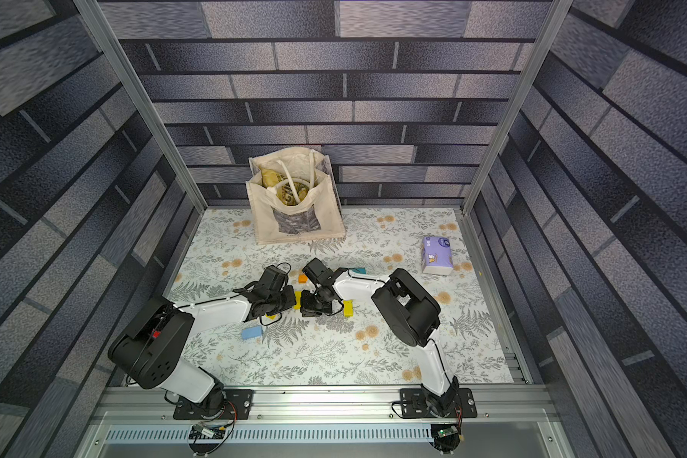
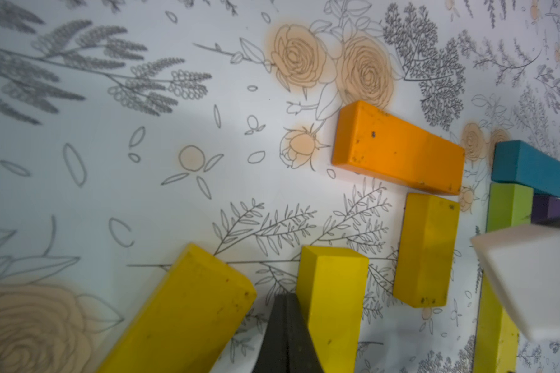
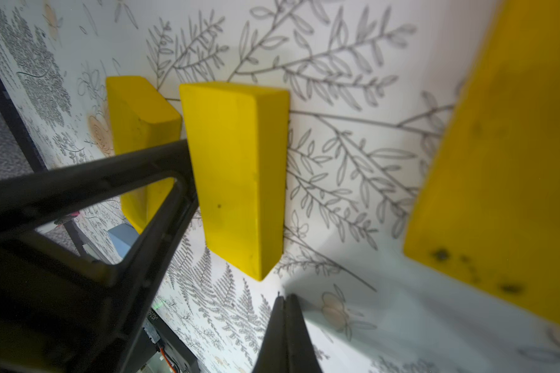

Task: Assemble the letter p with building blocks
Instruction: Assemble the building block at the center of the board.

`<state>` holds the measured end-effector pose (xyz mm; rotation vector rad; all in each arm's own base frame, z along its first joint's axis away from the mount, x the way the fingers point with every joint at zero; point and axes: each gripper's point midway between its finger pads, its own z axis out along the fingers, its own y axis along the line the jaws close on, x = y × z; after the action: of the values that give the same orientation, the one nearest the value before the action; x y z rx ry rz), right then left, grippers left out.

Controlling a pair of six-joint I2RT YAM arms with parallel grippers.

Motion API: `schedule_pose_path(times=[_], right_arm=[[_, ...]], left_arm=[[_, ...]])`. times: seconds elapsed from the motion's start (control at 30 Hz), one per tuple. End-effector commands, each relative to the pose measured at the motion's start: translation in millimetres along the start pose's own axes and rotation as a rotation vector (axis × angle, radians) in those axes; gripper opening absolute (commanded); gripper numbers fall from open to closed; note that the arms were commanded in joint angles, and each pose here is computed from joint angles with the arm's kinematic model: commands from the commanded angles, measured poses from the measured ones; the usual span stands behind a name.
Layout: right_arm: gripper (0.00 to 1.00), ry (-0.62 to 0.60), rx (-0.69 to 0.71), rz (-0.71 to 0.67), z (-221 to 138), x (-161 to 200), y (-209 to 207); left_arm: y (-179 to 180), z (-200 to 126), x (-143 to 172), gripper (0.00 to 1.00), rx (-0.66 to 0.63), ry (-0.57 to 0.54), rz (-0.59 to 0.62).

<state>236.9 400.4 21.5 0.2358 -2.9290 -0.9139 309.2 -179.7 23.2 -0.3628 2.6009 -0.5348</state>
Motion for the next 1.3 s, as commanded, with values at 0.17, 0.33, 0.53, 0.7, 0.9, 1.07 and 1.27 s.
schedule_pose_path(times=[0.17,0.33,0.53,0.7,0.9,1.07,1.27], right_arm=[[0.0,0.029,0.093,0.004,7,2,-14],[0.0,-0.008,0.102,0.018,4,-9,-13],[0.0,0.004,0.07,0.029,9,-13,-8],[0.0,0.001,0.051,0.061,11,-15,-12],[0.0,-0.013,0.021,0.118,13,-21,-20],[0.0,-0.031,0.01,0.153,12,-26,-27],[0.0,-0.046,0.014,0.168,10,-28,-33]], left_arm=[[13,7,11,0.0,-0.017,0.049,-0.052],[14,7,9,0.0,-0.018,0.043,-0.067],[17,9,9,0.0,-0.012,0.05,-0.098],[20,14,10,0.0,0.033,0.063,-0.164],[22,19,13,0.0,0.063,0.079,-0.214],[26,19,15,0.0,0.049,0.081,-0.224],[31,18,16,0.0,0.027,0.081,-0.226]])
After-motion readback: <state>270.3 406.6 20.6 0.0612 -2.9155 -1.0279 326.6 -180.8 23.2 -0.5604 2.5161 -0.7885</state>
